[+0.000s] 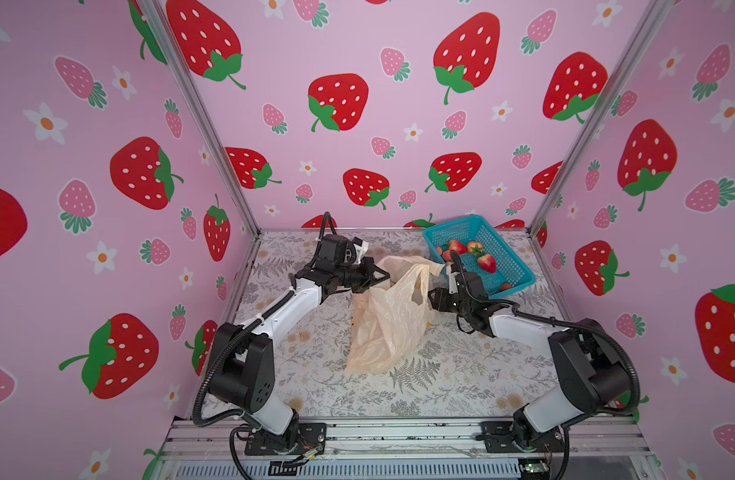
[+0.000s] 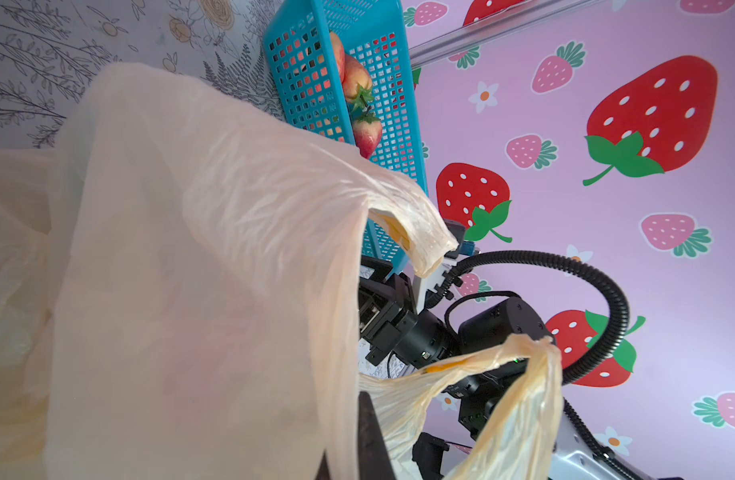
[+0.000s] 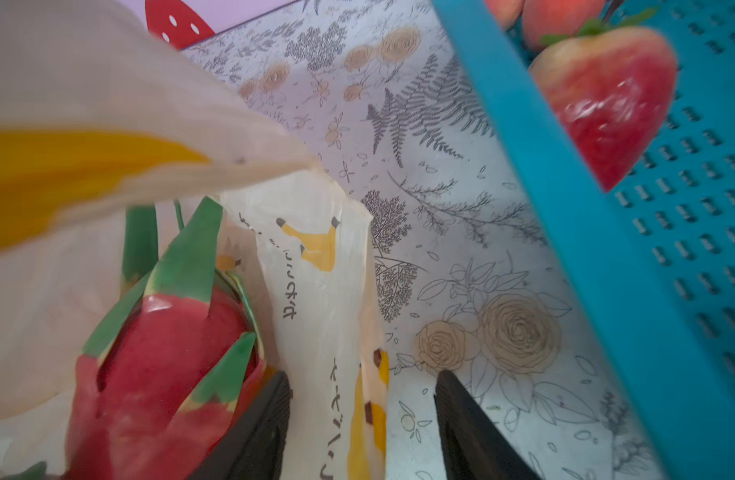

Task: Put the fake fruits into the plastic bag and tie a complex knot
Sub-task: 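Withdraw the right gripper from the bag back toward the teal basket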

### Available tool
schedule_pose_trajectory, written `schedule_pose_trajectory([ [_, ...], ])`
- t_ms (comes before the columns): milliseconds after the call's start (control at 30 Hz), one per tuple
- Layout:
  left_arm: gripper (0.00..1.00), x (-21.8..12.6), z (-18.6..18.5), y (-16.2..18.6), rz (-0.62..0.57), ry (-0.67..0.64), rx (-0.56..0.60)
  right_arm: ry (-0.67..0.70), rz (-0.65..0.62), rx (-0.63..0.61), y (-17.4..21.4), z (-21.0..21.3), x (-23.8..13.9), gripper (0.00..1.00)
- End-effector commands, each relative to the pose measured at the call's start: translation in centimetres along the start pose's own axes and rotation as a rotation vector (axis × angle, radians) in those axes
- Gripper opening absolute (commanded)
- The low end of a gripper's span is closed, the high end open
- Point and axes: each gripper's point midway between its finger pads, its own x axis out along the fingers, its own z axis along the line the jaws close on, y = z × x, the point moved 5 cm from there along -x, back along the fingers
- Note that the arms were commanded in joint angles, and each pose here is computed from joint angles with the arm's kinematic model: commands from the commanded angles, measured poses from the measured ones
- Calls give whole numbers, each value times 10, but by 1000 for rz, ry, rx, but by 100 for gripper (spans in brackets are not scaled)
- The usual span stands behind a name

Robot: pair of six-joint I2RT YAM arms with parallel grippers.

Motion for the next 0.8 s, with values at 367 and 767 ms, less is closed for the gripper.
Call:
schedule_pose_trajectory([
  [367, 0, -11, -11, -8, -4, 27, 4, -222, -122, 101, -32, 25, -25, 0],
  [767, 0, -52, -35, -34, -79, 54, -1, -396, -276, 78, -63, 81, -87, 0],
])
